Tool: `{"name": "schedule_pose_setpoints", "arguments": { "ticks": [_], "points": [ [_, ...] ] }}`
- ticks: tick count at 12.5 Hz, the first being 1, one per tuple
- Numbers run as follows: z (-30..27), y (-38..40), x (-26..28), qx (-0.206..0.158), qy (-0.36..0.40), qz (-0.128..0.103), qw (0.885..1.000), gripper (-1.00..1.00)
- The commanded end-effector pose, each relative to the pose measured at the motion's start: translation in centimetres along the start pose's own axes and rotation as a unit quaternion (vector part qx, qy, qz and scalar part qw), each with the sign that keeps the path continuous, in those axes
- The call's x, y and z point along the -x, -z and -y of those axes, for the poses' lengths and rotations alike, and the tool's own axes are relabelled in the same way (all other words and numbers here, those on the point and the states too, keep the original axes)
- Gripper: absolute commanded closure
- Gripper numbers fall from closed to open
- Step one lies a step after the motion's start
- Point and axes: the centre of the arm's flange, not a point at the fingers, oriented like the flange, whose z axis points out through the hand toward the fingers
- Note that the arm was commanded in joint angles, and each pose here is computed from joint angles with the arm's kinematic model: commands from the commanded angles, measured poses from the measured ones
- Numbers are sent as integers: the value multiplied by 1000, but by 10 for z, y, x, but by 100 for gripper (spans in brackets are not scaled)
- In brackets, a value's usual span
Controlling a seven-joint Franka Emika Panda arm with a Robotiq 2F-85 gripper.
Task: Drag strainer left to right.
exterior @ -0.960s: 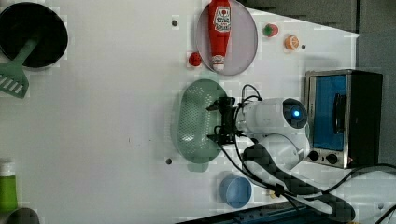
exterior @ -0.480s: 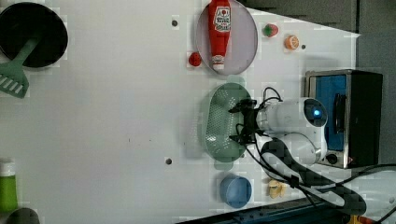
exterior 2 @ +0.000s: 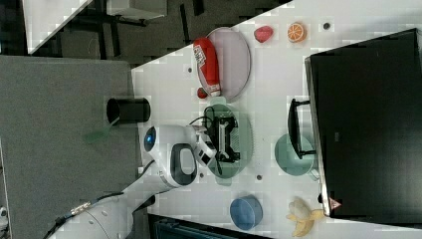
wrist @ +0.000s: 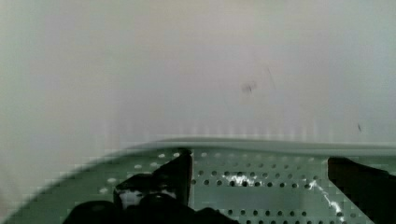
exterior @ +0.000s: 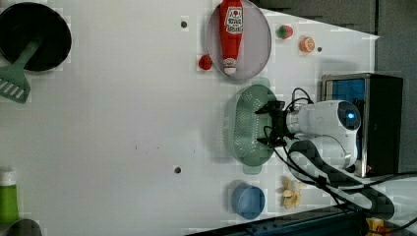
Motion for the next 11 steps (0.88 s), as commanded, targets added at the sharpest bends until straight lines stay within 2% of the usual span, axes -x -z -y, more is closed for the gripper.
{"name": "schedule_pose_setpoints", "arguments": {
  "ticks": [1, 8, 10, 11],
  "points": [
    [4, 8, -36, -6, 15, -6, 1000, -100],
    [5, 8, -59, -6, 32, -11, 999, -100],
    [7, 22, -50, -19, 42, -8, 999, -100],
    [9, 39, -40, -34, 71, -5, 997, -100]
  ]
}}
